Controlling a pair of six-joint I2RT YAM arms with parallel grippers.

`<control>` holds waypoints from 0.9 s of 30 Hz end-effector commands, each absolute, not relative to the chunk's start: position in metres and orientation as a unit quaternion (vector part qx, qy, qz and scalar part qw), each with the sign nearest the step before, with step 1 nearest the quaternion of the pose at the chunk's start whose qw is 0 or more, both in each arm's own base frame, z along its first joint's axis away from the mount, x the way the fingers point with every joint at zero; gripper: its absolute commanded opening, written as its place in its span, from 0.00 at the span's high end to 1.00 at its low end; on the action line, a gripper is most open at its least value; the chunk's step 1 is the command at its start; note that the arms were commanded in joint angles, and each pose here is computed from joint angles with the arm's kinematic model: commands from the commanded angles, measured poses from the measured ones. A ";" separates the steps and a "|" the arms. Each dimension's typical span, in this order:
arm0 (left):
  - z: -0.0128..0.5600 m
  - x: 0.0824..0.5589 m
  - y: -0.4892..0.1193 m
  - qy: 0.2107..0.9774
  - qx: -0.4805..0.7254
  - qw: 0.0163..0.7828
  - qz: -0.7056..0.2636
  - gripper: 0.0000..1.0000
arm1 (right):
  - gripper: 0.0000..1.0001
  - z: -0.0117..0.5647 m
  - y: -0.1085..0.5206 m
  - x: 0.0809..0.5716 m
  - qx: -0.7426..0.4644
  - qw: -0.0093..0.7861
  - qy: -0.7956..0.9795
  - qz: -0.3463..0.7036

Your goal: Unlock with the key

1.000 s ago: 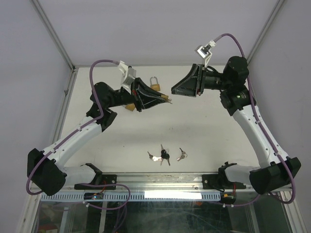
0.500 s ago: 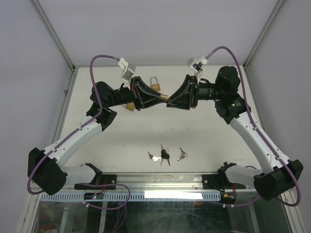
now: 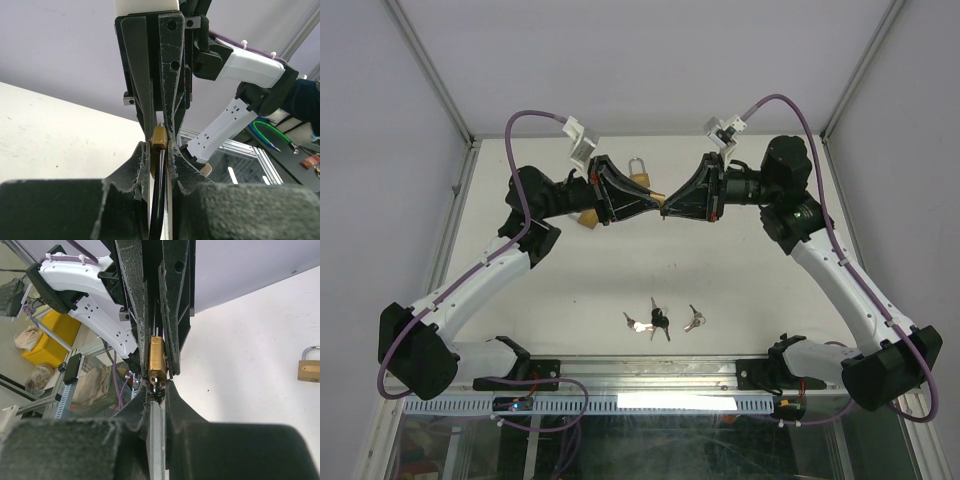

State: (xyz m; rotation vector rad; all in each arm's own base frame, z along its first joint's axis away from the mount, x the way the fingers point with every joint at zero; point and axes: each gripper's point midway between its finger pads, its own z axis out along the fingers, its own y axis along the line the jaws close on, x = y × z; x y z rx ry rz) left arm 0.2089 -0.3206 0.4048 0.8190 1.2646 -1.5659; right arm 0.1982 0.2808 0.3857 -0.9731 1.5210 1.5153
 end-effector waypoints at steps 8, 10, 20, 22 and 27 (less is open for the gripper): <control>0.430 0.208 -0.318 0.494 0.332 0.487 -0.639 1.00 | 1.00 0.421 0.282 0.199 -0.360 0.430 0.544 0.624; 0.430 0.208 -0.317 0.494 0.332 0.489 -0.638 1.00 | 1.00 0.417 0.282 0.203 -0.362 0.430 0.552 0.617; 0.432 0.211 -0.318 0.502 0.319 0.487 -0.640 1.00 | 0.49 0.402 0.284 0.200 -0.407 0.445 0.554 0.574; 0.433 0.210 -0.318 0.500 0.321 0.485 -0.642 1.00 | 0.53 0.402 0.288 0.201 -0.405 0.448 0.553 0.573; 0.432 0.209 -0.321 0.500 0.324 0.479 -0.645 1.00 | 0.63 0.409 0.293 0.204 -0.405 0.461 0.543 0.573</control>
